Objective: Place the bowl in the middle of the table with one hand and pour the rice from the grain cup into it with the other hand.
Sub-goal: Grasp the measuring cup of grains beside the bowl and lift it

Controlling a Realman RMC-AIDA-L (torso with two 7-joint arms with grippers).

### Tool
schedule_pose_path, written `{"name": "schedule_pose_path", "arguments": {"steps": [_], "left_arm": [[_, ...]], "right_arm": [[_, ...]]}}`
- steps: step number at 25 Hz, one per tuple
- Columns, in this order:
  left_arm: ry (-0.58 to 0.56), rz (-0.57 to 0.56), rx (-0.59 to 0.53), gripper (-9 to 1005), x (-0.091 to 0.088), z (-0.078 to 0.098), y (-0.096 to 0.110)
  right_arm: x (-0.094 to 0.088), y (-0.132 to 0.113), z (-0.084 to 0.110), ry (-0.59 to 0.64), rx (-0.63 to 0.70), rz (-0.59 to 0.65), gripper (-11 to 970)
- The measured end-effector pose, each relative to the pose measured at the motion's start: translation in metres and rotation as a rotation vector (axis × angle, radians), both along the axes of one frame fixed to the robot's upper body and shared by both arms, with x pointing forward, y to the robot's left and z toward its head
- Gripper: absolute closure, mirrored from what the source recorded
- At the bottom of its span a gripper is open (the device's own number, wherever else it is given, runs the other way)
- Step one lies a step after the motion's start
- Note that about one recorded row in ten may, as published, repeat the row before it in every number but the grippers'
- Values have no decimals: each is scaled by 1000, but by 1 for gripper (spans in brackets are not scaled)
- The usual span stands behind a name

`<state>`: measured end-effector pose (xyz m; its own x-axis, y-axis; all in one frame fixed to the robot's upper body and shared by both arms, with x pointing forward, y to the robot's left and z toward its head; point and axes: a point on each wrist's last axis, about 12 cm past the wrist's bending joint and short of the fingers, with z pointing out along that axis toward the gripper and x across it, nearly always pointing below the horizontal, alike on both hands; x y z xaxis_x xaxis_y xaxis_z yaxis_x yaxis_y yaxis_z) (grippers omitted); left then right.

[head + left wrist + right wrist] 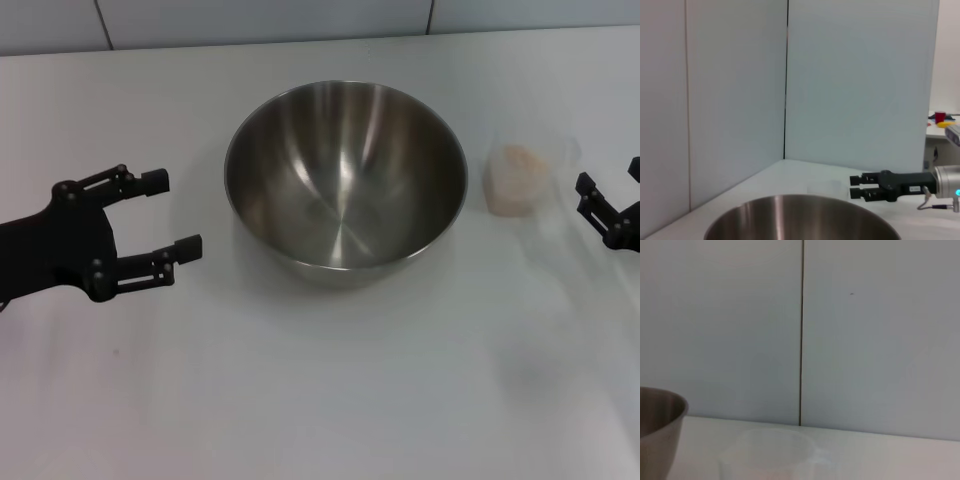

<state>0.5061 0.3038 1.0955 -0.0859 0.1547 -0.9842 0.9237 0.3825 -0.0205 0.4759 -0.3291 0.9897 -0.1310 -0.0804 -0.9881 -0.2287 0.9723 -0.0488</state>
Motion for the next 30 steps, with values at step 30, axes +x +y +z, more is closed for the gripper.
{"name": "schedule_pose_path", "arguments": {"steps": [30], "left_arm": [[-3,-8,5,158,1,0,-2]], "right_arm": [[25,9,3,26,-2,-8,401]]}}
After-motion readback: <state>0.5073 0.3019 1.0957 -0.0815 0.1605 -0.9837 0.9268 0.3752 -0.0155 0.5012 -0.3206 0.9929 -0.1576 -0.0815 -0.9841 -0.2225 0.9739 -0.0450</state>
